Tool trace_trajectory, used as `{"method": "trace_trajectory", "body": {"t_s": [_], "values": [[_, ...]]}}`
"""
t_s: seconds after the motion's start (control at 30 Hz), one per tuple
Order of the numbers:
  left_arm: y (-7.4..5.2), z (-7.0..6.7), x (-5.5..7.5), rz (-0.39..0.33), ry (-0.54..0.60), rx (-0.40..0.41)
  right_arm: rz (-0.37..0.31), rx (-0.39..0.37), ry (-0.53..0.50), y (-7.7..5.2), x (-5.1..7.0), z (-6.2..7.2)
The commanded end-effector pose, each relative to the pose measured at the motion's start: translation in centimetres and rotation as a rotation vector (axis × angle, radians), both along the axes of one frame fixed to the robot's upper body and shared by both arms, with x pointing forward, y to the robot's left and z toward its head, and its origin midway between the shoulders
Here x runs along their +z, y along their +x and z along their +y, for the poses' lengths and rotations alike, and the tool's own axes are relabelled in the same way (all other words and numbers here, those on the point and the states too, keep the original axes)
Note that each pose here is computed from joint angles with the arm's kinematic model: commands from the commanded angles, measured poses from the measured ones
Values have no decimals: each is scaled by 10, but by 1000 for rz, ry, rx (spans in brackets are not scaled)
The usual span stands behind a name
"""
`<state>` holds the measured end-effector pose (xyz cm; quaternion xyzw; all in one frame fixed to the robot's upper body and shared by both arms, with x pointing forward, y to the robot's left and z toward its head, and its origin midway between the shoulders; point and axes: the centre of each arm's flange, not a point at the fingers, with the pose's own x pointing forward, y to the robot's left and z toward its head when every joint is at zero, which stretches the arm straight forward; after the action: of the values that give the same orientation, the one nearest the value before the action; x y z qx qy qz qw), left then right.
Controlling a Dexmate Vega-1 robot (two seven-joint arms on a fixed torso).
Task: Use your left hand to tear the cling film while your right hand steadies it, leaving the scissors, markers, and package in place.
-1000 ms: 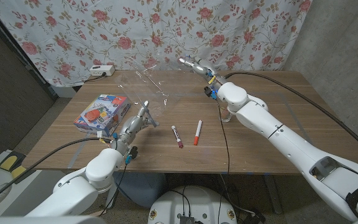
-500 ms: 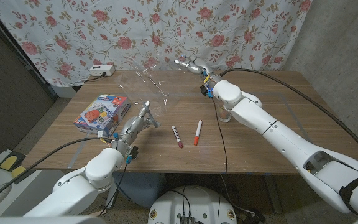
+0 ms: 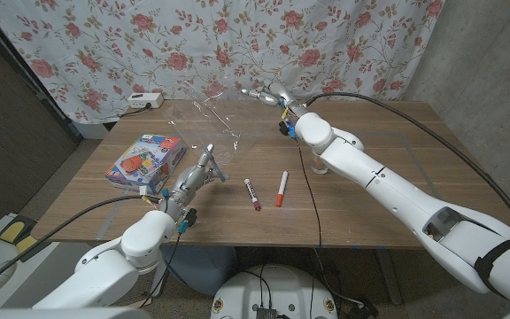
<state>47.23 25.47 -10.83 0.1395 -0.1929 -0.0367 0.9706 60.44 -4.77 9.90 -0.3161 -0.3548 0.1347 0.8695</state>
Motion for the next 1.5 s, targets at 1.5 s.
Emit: {"method": "trace_trajectory", "body": {"t_s": [1.5], "values": [[-3,2,-8,15,-24,-1,-201,-210,-258,16,-17,68]]}}
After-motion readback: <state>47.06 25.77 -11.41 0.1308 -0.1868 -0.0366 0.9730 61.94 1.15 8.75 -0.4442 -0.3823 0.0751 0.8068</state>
